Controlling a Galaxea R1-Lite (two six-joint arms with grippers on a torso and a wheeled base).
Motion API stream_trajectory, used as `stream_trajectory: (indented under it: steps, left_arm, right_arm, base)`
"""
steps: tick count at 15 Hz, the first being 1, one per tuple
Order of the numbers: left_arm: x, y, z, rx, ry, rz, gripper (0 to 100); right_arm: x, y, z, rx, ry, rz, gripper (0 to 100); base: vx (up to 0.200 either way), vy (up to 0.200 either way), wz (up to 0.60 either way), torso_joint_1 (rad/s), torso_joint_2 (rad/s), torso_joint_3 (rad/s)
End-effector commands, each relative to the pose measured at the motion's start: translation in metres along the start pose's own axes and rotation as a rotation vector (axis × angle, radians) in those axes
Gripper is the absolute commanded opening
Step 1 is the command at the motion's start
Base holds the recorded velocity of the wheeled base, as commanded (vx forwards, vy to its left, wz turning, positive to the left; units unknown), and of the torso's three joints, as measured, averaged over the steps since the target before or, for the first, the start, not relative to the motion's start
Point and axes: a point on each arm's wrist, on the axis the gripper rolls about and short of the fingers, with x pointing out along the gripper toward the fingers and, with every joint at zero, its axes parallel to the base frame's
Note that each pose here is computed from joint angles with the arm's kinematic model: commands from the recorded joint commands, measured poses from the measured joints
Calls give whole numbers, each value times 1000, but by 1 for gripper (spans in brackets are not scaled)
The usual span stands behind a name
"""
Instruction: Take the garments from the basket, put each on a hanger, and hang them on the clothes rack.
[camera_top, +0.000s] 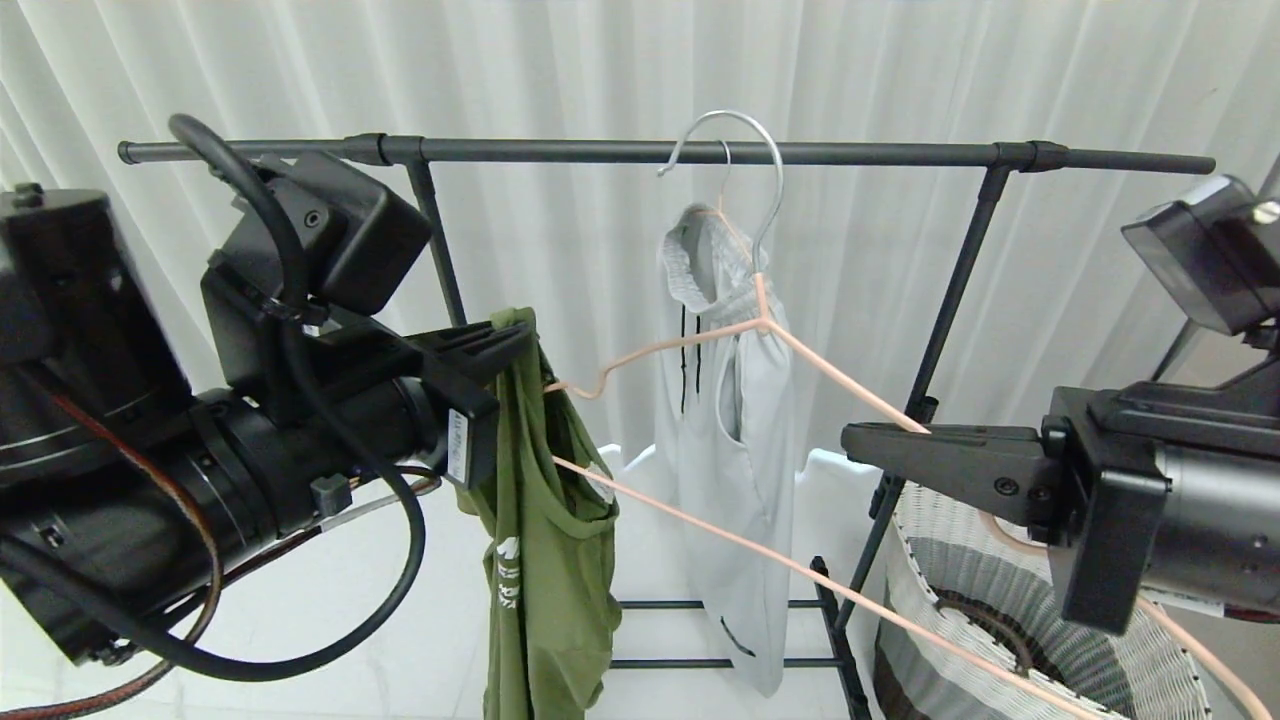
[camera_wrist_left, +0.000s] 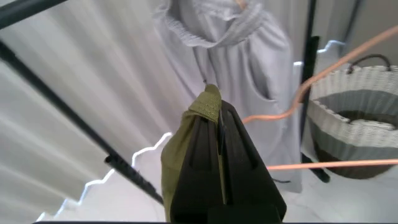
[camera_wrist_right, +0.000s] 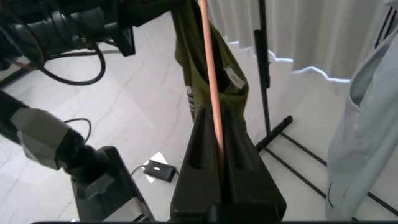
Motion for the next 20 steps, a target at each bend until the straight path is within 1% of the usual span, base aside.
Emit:
stream_trajectory:
  steps: [1,4,6,9,10,12,14,17,20]
  left_arm:
    - [-1,-4,6,-4,-24,-20,0]
    - [-5,-19,16,-2,-66,-93,0]
    - [-7,-26,22,-1,-88,-126,0]
    - [-9,-31,28,-2,-112,-149,0]
    - [-10,-35,30,-2,-122,-168,0]
    - [-11,-37,31,-3,-127,-181,0]
    - [-12,-38,28,0,-115,-180,0]
    - [-14,-37,24,3,-104,-174,0]
    - [-16,-37,16,9,-70,-144,0]
  right_arm:
    - [2,0,-2,3,12,11,0]
    - [15,-5,-8,33,55,12,0]
    - [25,-8,-14,54,84,-1,0]
    - [35,-11,-17,60,79,-3,0]
    - [41,-13,-17,58,64,1,0]
    - [48,-15,-18,53,45,0,0]
    - [52,-22,-14,47,-2,-26,0]
    - [46,-28,-3,35,-84,-84,0]
    - [36,-24,8,20,-159,-120,0]
  base:
    - [0,0,0,0,0,0]
    - [0,0,0,0,0,0]
    - [0,0,0,0,0,0]
    - [0,0,0,0,0,0]
    - [0,0,0,0,0,0]
    - [0,0,0,0,0,0]
    - [0,0,0,0,0,0]
    - [0,0,0,0,0,0]
    - [0,0,0,0,0,0]
